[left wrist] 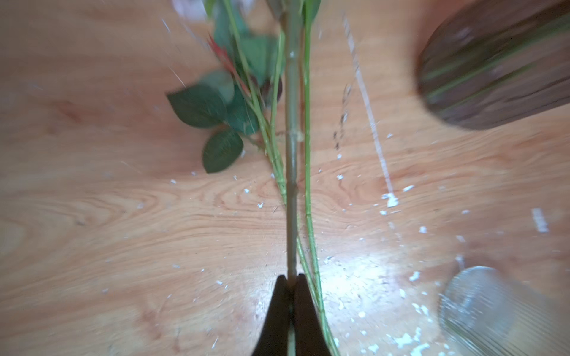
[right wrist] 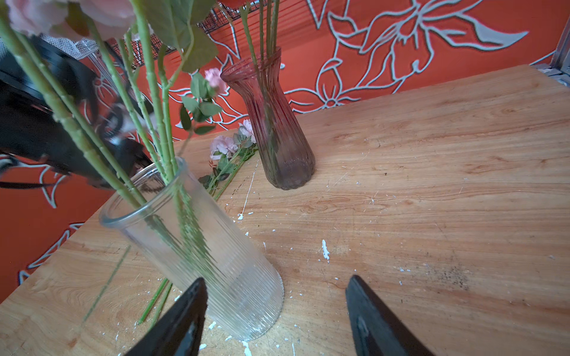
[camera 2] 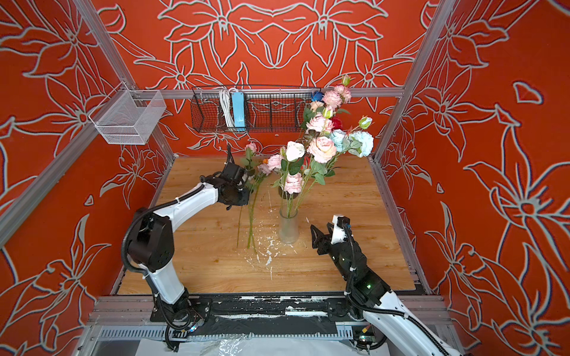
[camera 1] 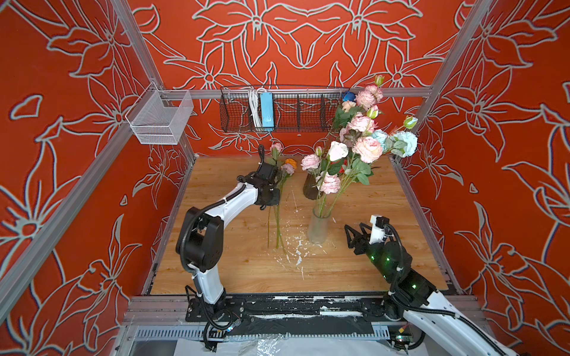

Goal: Arrange the flowers into the vase
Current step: 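Carry the pink rose up over the clear vase with the left gripper, then lower the pink rose stem into the clear vase and open left gripper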

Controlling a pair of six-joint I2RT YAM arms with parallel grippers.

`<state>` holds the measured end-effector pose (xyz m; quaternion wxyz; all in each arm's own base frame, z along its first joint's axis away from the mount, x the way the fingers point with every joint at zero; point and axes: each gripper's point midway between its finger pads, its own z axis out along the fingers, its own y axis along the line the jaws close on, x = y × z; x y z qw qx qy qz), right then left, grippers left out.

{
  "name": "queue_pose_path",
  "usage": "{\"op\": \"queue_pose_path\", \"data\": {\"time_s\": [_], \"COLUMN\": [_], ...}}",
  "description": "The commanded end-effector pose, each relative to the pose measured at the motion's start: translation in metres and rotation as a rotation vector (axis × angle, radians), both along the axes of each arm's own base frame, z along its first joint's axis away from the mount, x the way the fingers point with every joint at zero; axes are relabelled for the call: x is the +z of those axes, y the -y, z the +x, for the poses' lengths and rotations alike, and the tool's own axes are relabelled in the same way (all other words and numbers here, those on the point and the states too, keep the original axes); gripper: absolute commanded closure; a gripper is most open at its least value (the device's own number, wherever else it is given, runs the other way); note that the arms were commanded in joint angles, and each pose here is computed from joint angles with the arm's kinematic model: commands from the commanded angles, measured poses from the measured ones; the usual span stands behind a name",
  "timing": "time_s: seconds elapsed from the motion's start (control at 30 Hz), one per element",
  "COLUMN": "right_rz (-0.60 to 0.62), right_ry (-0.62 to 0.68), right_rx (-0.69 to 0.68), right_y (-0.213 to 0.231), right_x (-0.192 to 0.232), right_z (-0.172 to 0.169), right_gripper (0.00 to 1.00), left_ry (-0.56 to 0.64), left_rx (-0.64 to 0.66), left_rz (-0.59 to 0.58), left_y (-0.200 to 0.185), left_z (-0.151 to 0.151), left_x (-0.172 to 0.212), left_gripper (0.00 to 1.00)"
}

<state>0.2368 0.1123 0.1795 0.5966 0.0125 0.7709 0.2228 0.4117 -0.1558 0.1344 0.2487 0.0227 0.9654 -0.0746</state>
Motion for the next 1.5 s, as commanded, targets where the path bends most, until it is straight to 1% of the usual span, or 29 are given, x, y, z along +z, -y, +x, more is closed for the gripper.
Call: {"op": "queue_pose_path", "data": {"time_s": [0.0, 0.07, 0.17, 0.27, 0.37, 0.43, 0.53, 0.63, 0.7, 0.77, 0.83, 0.97, 1.1, 1.2, 1.23, 1.3, 1.47], "right_rz": [0.032, 0.034, 0.035, 0.040, 0.050, 0.057, 0.081, 0.122, 0.154, 0.166, 0.158, 0.105, 0.105, 0.123, 0.130, 0.135, 0.114], "right_ry": [0.033, 0.035, 0.037, 0.037, 0.039, 0.042, 0.061, 0.077, 0.061, 0.054, 0.033, 0.003, -0.006, -0.003, 0.003, 0.016, 0.018], "right_rx": [-0.033, -0.034, -0.034, -0.026, -0.013, -0.015, -0.029, -0.050, -0.079, -0.067, -0.074, -0.127, -0.174, -0.161, -0.161, -0.170, -0.209], "right_y": [0.006, 0.007, 0.007, 0.005, 0.003, 0.005, 0.009, 0.016, 0.023, 0.022, 0.022, 0.028, 0.036, 0.036, 0.037, 0.040, 0.048], "right_x": [0.015, 0.016, 0.016, 0.017, 0.020, 0.022, 0.029, 0.039, 0.044, 0.050, 0.045, 0.026, 0.011, 0.010, 0.010, 0.010, 0.006], "right_z": [0.001, 0.001, 0.000, 0.000, -0.001, -0.003, -0.006, -0.010, -0.013, -0.015, -0.014, -0.008, -0.006, -0.011, -0.011, -0.013, -0.013], "right_gripper": [0.28, 0.27, 0.27, 0.27, 0.27, 0.27, 0.27, 0.27, 0.27, 0.26, 0.27, 0.27, 0.27, 0.26, 0.26, 0.26, 0.27], "left_ry": [0.010, 0.034, 0.126, 0.282, 0.471, 0.599, 0.760, 0.881, 0.971, 1.061, 1.131, 1.271, 1.362, 1.407, 1.394, 1.405, 1.447], "left_rx": [0.022, 0.024, 0.019, 0.006, -0.034, -0.030, -0.081, -0.146, -0.195, -0.241, -0.271, -0.330, -0.407, -0.472, -0.496, -0.527, -0.566], "left_rz": [0.004, -0.022, -0.108, -0.226, -0.367, -0.440, -0.540, -0.603, -0.646, -0.681, -0.694, -0.718, -0.700, -0.697, -0.679, -0.665, -0.629], "left_y": [-0.006, -0.005, -0.001, 0.001, 0.005, 0.000, -0.001, 0.001, 0.006, 0.013, 0.020, 0.041, 0.072, 0.091, 0.105, 0.119, 0.144], "left_z": [-0.005, -0.009, -0.017, -0.032, -0.053, -0.067, -0.094, -0.118, -0.134, -0.148, -0.159, -0.172, -0.182, -0.189, -0.183, -0.182, -0.182], "left_x": [0.008, 0.015, 0.035, 0.065, 0.101, 0.130, 0.176, 0.218, 0.245, 0.270, 0.292, 0.328, 0.357, 0.378, 0.374, 0.379, 0.381], "left_gripper": [1.00, 1.00, 1.00, 1.00, 1.00, 1.00, 1.00, 1.00, 1.00, 1.00, 1.00, 1.00, 1.00, 1.00, 1.00, 1.00, 1.00]}}
